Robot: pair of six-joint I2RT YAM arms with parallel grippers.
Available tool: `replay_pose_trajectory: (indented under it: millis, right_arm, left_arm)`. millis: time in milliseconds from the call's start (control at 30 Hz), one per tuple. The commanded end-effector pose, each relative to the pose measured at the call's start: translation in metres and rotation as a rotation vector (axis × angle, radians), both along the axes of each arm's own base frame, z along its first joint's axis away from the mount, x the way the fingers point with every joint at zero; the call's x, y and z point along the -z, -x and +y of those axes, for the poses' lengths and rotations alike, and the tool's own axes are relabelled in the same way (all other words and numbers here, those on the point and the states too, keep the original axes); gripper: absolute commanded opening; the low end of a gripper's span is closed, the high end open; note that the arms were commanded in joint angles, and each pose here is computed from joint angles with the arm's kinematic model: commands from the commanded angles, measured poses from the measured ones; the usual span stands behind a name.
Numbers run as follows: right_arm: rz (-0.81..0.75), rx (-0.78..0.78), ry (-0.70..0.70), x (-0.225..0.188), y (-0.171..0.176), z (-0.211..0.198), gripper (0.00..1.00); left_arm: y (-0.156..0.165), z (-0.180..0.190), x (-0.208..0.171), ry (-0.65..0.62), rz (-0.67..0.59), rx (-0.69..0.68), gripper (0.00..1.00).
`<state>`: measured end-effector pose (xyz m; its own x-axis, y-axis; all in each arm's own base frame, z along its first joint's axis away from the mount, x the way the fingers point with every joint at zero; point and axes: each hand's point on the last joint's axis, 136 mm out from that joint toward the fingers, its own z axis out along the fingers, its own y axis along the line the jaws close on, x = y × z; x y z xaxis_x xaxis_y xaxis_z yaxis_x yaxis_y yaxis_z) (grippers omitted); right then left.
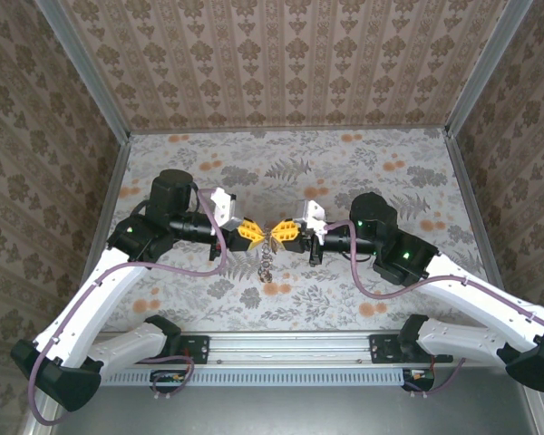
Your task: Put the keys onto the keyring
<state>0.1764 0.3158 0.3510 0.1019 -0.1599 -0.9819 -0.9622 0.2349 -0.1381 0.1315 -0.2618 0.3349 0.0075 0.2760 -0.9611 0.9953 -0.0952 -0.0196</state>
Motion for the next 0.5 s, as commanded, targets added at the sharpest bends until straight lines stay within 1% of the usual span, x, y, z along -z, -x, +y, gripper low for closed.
replay_pose_trajectory:
  millis: [0,467]
  right_arm:
    - [-0.015,-0.017,-0.041,-0.0207,0.0074,-0.0048,0.00]
    - [-0.002,-0.020,-0.026,-0.0128,0.0034,-0.0016,0.00]
  left_arm:
    - [0.0049,0.0025,-0.0062,0.025,-0.043,0.013,0.00]
    - [0.0055,0.0031,-0.0075,0.028,-0.051,0.011,0.00]
